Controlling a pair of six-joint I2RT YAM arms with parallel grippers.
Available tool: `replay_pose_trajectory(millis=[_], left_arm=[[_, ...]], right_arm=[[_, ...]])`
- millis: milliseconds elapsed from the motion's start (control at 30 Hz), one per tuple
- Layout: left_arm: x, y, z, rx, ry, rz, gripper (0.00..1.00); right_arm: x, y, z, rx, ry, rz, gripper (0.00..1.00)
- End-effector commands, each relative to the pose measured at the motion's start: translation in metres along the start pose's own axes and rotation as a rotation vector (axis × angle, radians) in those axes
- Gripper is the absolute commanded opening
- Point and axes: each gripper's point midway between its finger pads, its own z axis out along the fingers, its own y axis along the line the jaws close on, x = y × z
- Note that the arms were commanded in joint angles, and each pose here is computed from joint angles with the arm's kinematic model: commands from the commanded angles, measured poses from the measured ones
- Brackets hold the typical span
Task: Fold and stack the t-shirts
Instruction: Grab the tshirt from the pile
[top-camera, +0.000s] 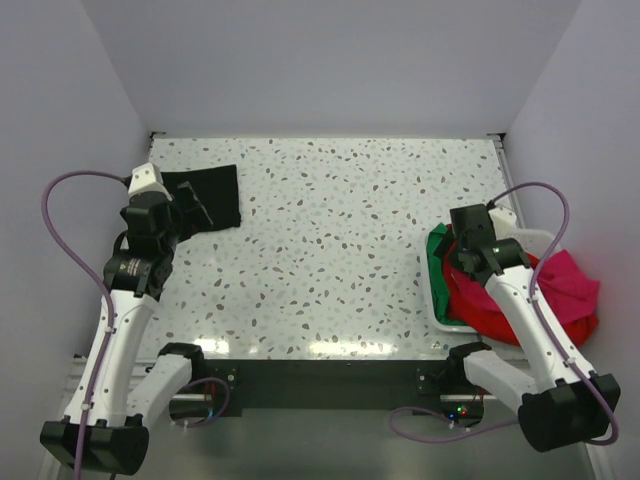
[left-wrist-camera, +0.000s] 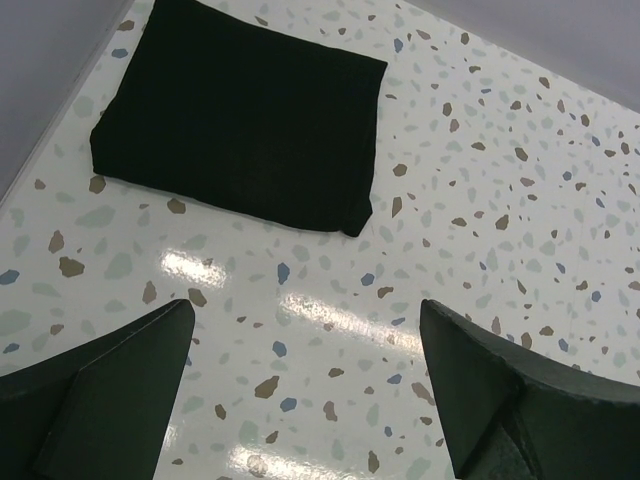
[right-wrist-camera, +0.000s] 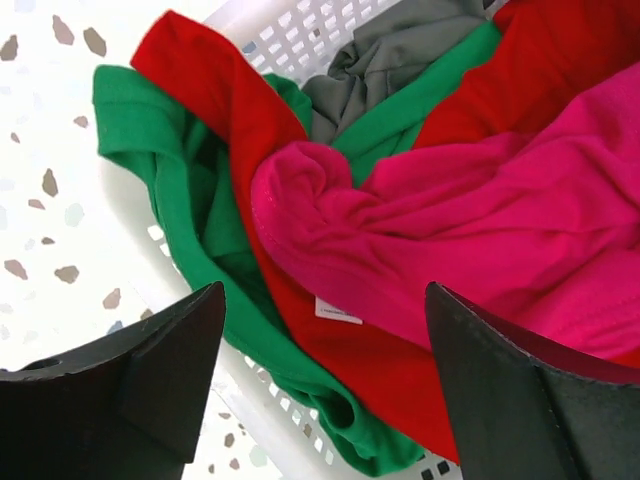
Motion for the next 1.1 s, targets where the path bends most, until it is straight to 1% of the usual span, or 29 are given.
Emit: replay_pose_trajectory(millis=[0,100,233,367,467,500,567,600,733,767,833,867,900,933,1000,1033,1067], left_arm=[[-0.024,-0.006,-0.008,0.026,-0.072,-0.004,1.0],[-0.022,-0.009,-0.007,0.039,-0.064,-0.001,1.0],[-0.021,-0.009,-0.006,0.042,-0.059,-0.002,1.0],[-0.022,-0.009,-0.005,0.041,-0.061,0.006,1.0],[-0.021,-0.01,-0.003,0.039,-0.056,0.01,1.0],[-0.023,-0.01,-0.004,0.041,-0.06,0.009,1.0],[-0.024,-0.011,-0.002,0.038,-0.058,0.013,1.0],[-0.025,-0.011,-0.003,0.039,-0.061,0.012,1.0],[-0.024,-0.01,-0.002,0.034,-0.055,0.013,1.0],[-0.022,-0.009,-0.002,0.032,-0.052,0.015,1.0],[-0.021,-0.01,-0.001,0.035,-0.05,0.012,1.0],[-0.02,-0.01,-0.001,0.038,-0.048,0.012,1.0],[-0.021,-0.011,0.0,0.042,-0.05,0.01,1.0],[-0.02,-0.012,0.001,0.042,-0.047,0.009,1.0],[-0.02,-0.012,0.002,0.043,-0.045,0.01,1.0],[-0.021,-0.013,0.002,0.043,-0.045,0.01,1.0],[-0.022,-0.013,0.002,0.044,-0.047,0.009,1.0]], right_arm=[[-0.013,0.009,0.006,-0.03,-0.036,0.076,0.82],[-0.013,-0.008,0.014,0.03,-0.011,0.108,0.78],[-0.005,-0.036,0.023,0.115,0.042,0.155,0.77],[0.013,-0.049,0.038,0.147,0.117,0.183,0.77],[0.026,-0.047,0.05,0.139,0.165,0.194,0.76],[0.032,-0.046,0.054,0.14,0.194,0.193,0.73],[0.036,-0.046,0.059,0.144,0.21,0.19,0.67],[0.037,-0.048,0.061,0.149,0.216,0.19,0.55],[0.027,-0.054,0.054,0.174,0.198,0.168,0.26],[0.016,-0.051,0.049,0.163,0.173,0.175,0.23],[0.007,-0.055,0.039,0.171,0.158,0.165,0.18],[-0.01,-0.053,0.03,0.157,0.114,0.172,0.11],[-0.014,-0.055,0.023,0.161,0.107,0.163,0.08],[-0.031,-0.052,0.012,0.141,0.065,0.17,0.02],[-0.047,-0.057,-0.005,0.145,0.021,0.159,0.0],[-0.069,-0.054,-0.02,0.123,-0.037,0.177,0.0],[-0.081,-0.056,-0.03,0.124,-0.075,0.184,0.0]])
